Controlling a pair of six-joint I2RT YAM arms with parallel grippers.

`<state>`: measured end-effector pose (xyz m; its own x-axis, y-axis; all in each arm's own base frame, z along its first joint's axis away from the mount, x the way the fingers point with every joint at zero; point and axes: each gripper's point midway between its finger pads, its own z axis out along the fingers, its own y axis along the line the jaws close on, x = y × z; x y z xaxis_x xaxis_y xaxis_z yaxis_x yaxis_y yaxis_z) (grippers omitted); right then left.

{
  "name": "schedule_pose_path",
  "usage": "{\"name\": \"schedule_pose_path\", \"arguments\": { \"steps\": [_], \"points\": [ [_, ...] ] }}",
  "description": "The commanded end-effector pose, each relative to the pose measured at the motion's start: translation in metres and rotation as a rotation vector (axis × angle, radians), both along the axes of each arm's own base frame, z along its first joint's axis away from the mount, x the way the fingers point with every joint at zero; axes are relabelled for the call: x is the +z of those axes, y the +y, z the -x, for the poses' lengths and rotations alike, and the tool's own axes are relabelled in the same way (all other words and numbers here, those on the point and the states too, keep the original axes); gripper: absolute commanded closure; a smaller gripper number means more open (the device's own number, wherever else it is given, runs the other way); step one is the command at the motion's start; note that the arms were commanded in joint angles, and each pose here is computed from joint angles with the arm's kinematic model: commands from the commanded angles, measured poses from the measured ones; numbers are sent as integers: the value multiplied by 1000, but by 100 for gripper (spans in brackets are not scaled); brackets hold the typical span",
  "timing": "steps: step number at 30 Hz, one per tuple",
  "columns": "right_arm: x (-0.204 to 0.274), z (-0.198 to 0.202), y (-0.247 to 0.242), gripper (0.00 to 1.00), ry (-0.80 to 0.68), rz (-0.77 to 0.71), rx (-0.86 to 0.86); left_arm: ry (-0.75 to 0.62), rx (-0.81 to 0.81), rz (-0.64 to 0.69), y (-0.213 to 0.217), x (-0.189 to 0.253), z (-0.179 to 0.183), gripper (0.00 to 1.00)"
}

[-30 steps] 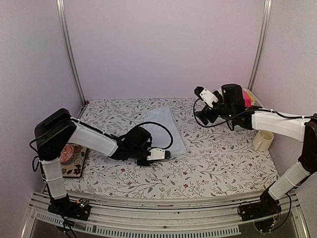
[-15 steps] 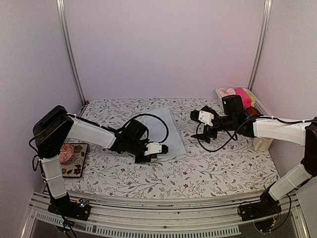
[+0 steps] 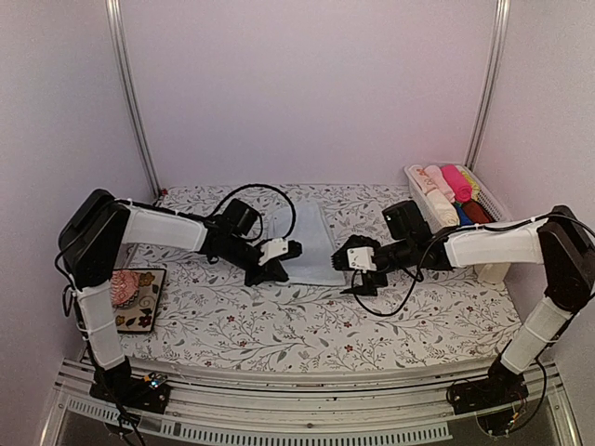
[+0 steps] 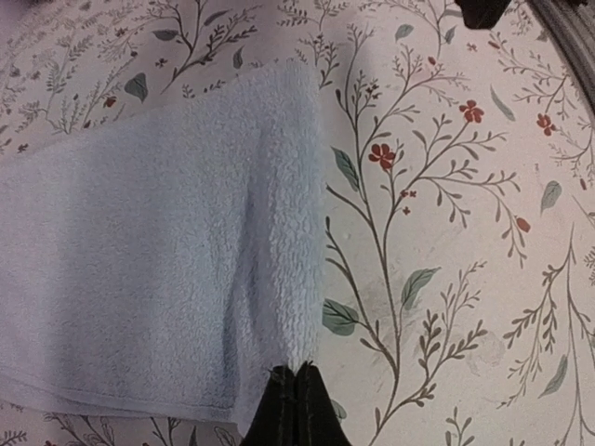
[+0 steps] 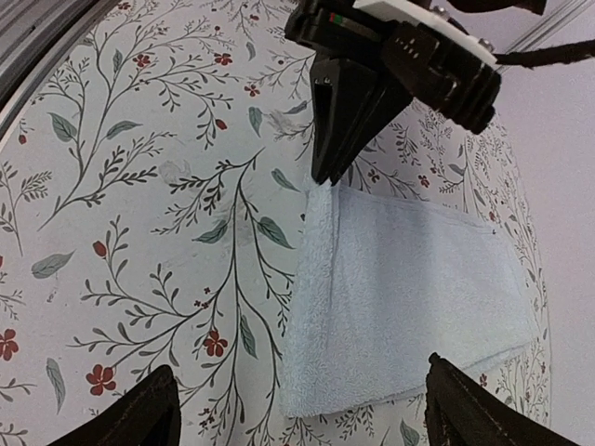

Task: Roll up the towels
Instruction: Pick up the towel from the center of the board.

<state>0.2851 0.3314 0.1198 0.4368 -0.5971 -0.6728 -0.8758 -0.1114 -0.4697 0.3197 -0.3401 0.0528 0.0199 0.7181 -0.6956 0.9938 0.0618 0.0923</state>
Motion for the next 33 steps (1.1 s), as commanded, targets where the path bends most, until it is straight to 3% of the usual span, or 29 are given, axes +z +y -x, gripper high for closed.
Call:
{"name": "schedule_pose_path", "arguments": {
  "steps": [1, 12, 17, 23, 30, 31, 33],
  "points": [
    [-16, -19, 10, 11, -63, 31, -68, 80, -4, 31, -1, 3, -1, 100],
    [-62, -25, 11, 12, -159, 127, -149, 132, 9, 33, 2, -6, -6, 100],
    [-78, -36, 12, 19, -193, 165, -208, 133, 12, 38, 3, -5, -8, 100],
    [-88, -43, 11, 34, -216, 184, -240, 137, 20, 42, 3, -5, -11, 100],
    [-91, -49, 8, 59, -249, 194, -271, 138, 21, 51, 4, -2, -12, 100],
    [-90, -48, 8, 64, -248, 192, -269, 137, 21, 52, 5, -2, -12, 100],
    [-89, -47, 10, 86, -239, 191, -260, 135, 20, 53, 5, -2, -12, 100]
  ]
}}
